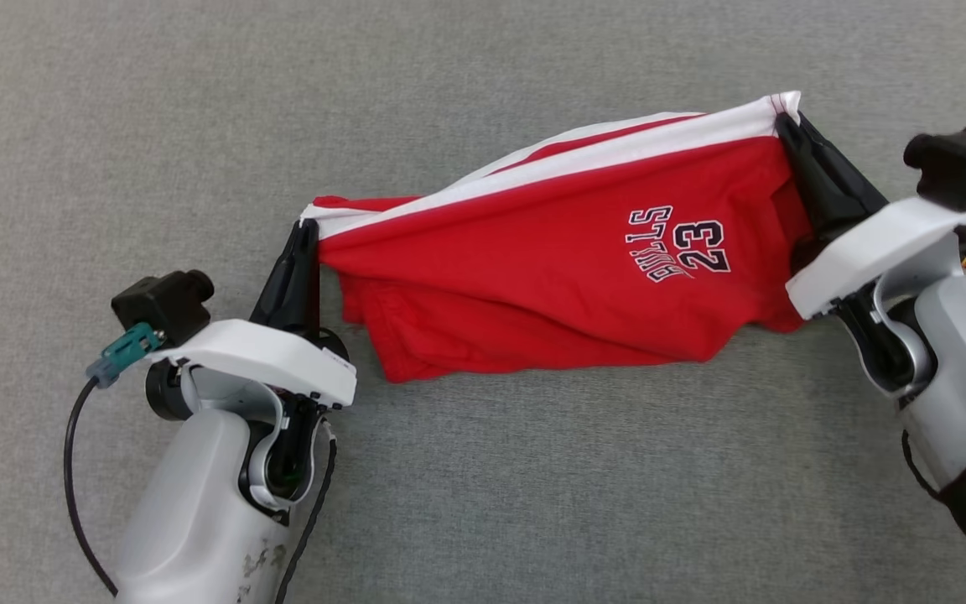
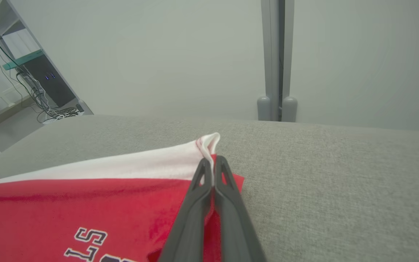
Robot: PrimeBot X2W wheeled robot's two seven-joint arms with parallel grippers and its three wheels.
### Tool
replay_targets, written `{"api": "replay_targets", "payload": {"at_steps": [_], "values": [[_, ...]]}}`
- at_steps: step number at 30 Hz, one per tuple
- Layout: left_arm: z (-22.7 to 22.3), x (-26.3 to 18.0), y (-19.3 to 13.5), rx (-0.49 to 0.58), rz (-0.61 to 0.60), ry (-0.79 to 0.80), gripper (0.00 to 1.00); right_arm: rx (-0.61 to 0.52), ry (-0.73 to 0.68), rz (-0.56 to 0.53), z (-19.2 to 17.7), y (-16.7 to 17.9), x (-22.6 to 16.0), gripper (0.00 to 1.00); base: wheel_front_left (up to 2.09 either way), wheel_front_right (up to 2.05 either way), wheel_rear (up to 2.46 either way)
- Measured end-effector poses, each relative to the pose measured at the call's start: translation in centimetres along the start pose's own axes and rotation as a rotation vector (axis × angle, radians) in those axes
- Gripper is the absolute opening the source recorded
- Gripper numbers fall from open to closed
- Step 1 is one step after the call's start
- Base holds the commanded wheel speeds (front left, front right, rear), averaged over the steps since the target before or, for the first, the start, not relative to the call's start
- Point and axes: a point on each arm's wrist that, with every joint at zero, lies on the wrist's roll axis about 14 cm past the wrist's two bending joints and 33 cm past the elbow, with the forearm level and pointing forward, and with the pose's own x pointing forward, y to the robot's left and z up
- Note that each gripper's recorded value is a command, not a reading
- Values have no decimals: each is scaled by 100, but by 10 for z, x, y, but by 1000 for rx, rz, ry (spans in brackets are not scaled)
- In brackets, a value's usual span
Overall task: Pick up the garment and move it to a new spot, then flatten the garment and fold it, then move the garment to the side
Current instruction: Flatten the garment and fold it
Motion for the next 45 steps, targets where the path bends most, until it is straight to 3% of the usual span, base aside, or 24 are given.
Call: {"api": "replay_targets", "payload": {"at_steps": [3,4,5,6,7,8,12,22,31,45], "values": [[-6,5,7,-3,17,26,0,3,38,17,-9,2,16,0,0,0,0],[-9,5,9,-3,21,38,23,8,53,18,-13,2,20,0,0,0,0],[-12,6,10,-3,25,47,89,6,65,19,-17,2,23,6,0,0,0],[-13,7,11,-1,25,47,100,7,66,21,-18,3,25,35,0,0,0],[-14,8,10,2,19,48,100,6,62,23,-18,3,27,83,0,0,0],[-12,9,8,-1,13,34,100,5,46,27,-15,4,29,100,0,0,0],[-6,11,0,7,-9,-18,100,-12,-4,33,-9,7,27,100,0,0,0],[60,-4,-24,190,-58,-272,100,-58,-218,-21,49,-2,-3,100,0,0,0],[69,-34,-39,306,-110,-329,100,-106,-256,-116,37,-3,-67,100,0,0,0],[34,-69,-28,347,-105,-229,100,-121,-170,-213,13,7,-142,100,0,0,0]]}}
